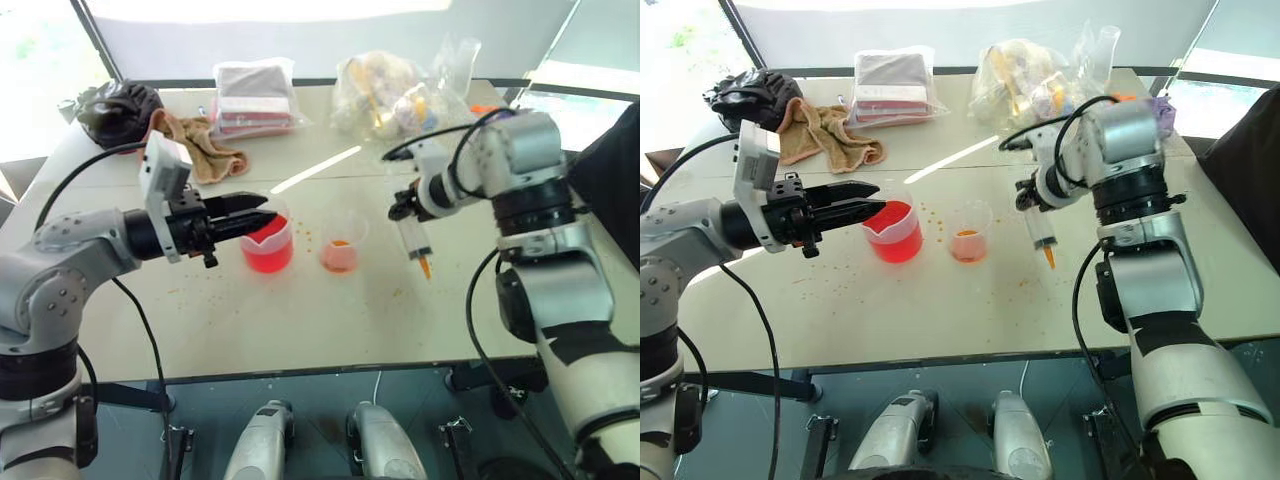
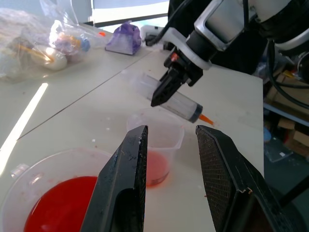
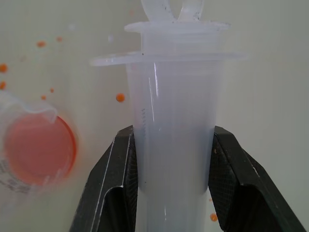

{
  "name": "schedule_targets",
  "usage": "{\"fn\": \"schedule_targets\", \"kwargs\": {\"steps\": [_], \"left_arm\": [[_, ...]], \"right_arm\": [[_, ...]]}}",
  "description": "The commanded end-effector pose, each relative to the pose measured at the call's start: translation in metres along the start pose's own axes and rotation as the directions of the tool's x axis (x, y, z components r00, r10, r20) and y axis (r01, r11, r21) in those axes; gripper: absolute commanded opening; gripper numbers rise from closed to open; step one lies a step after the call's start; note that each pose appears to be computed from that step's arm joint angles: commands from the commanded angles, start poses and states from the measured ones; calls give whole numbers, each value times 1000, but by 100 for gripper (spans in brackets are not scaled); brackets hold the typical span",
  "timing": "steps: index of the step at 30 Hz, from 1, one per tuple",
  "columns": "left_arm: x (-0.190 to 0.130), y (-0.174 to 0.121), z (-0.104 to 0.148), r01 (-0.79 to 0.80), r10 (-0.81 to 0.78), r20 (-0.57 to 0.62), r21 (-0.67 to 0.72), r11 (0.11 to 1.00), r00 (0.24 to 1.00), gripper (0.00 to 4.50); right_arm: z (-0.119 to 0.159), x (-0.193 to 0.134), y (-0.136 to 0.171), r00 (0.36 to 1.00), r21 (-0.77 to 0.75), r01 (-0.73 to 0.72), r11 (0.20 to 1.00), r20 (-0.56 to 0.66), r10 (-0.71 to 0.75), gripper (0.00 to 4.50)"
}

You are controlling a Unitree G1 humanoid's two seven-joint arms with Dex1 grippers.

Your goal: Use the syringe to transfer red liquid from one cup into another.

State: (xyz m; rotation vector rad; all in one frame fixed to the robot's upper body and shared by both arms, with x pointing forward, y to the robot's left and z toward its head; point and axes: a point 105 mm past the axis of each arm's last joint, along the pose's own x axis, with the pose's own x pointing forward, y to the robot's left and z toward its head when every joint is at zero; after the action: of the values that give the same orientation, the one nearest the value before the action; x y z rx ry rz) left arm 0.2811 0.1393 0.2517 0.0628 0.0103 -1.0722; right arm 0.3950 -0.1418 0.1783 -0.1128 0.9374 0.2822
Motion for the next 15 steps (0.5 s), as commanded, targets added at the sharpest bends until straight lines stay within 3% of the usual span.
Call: {"fn": "schedule_targets", "kwargs": {"steps": [1,5,8,11,15], "left_arm": [[-7,-7,11,-11,10,21,49,999,1000,169],[-9,-13,15,-4,3,32,34,999,999,169],[-10,-16,15,0,-1,32,35,999,999,169],[-12,-17,11,-11,10,22,25,1000,1000,169],[-29,-17,3,-55,55,-28,11,998,998,169]], "right_arm": [[5,5,3,1000,-26,10,1000,28,-9,240],[4,7,6,1000,-37,-5,999,27,6,429],[8,2,6,997,-61,-30,998,65,34,441],[23,-17,7,975,-119,-90,989,191,111,441],[36,-79,-11,915,-339,-40,940,366,171,441]]}}
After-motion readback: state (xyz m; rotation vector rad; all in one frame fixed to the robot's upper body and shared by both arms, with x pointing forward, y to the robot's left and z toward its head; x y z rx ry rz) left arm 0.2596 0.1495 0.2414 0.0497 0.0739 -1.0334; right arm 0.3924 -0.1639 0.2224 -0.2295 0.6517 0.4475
